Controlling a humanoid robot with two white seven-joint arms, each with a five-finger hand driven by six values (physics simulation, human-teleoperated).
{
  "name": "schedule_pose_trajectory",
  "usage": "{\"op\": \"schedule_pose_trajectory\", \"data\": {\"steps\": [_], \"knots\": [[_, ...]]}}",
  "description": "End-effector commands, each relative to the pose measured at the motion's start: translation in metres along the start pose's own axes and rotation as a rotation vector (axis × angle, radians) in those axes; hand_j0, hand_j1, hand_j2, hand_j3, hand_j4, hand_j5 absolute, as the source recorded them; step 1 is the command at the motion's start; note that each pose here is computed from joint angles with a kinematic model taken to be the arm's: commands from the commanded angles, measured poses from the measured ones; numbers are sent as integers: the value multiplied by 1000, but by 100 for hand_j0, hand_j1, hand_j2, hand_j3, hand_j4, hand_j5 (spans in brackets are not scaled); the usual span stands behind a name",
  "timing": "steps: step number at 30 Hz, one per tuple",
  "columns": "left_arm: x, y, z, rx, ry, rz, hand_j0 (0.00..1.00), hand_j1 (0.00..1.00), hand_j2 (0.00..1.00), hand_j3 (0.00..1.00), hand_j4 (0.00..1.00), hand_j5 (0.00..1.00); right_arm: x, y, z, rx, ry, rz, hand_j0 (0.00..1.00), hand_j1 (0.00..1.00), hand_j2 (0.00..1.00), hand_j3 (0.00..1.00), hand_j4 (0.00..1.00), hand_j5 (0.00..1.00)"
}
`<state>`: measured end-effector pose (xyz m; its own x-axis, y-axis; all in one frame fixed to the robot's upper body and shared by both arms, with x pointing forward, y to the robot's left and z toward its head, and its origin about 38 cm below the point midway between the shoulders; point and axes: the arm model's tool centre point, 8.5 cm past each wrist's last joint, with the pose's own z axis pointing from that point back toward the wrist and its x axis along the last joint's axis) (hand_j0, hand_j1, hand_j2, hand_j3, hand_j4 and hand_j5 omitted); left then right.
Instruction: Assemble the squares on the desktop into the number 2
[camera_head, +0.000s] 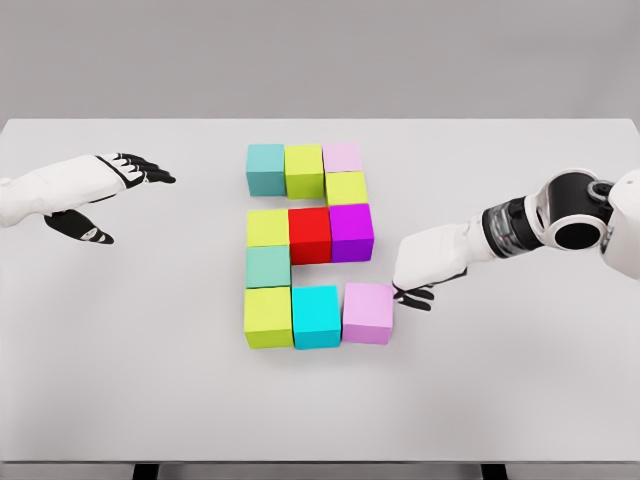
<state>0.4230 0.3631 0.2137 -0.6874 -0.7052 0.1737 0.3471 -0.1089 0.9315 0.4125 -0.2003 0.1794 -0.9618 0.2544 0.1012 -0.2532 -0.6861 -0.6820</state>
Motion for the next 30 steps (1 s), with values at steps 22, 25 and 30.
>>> {"op": "schedule_pose_trajectory", "data": {"steps": [22,25,30], "knots": [[0,8,1,27,-4,8,100,100,100,100,100,100,-21,7,8,7,60,-44,13,13,13,13,13,13],[-1,7,1,31,-7,23,100,100,100,100,100,100,-29,-2,24,-34,98,-42,16,16,16,16,16,16],[-3,5,2,29,0,28,100,100,100,100,100,100,-60,5,85,-117,256,-114,100,100,100,100,100,100]]}}
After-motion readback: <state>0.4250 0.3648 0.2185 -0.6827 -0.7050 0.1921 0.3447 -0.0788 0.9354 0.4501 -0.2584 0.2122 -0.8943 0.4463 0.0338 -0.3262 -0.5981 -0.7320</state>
